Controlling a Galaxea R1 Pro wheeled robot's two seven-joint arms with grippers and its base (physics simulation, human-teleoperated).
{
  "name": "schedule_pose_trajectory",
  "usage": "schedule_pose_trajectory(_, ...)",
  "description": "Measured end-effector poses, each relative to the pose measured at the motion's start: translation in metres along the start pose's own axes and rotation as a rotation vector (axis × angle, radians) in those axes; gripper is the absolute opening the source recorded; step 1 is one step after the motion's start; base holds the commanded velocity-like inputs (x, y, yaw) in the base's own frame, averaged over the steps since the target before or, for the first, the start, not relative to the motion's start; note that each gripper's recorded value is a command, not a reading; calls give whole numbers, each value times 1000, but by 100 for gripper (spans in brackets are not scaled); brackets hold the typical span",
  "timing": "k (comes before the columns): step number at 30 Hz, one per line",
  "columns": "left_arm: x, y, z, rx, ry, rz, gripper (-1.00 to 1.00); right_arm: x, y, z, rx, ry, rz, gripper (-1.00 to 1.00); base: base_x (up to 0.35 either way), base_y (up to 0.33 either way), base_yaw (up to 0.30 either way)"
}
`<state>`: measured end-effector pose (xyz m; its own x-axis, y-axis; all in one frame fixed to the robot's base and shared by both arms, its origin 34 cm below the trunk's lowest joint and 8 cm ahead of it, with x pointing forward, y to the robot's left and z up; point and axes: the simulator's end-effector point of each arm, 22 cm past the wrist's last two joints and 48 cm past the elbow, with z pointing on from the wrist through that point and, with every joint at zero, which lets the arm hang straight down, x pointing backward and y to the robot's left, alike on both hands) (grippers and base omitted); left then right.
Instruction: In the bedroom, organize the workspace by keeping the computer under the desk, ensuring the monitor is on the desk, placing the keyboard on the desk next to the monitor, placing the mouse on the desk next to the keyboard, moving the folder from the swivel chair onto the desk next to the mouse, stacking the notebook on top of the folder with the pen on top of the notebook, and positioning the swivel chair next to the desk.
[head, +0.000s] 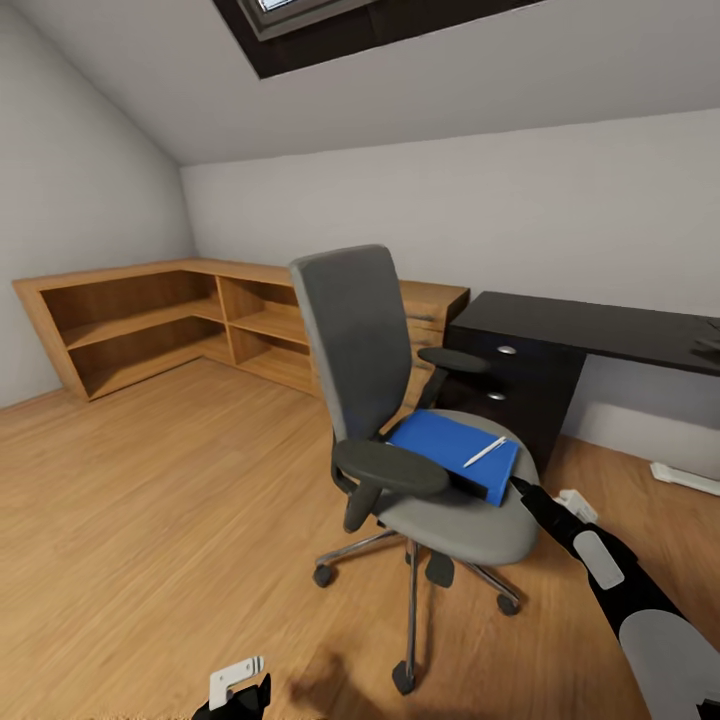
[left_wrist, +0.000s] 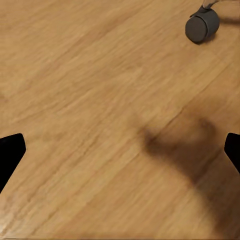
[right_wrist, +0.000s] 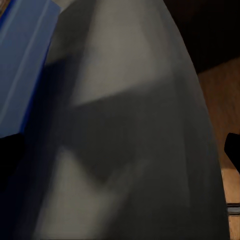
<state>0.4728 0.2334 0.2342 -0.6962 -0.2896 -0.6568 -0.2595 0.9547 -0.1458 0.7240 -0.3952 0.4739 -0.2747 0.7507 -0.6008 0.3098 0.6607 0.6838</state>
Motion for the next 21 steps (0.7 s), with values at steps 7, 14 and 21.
schedule_pose_trajectory(7,3,1,0,-2,6,1,100,0,1,1,-4,-1,-1,100,0,0,76)
schedule_pose_trajectory(14,3,1,1,-2,7,1,100,2,0,1,-9,2,0,100,-127,0,6)
schedule_pose_trajectory(21,3,1,1,-2,7,1,100,15,15,0,-110,27,-3,100,-189,0,1)
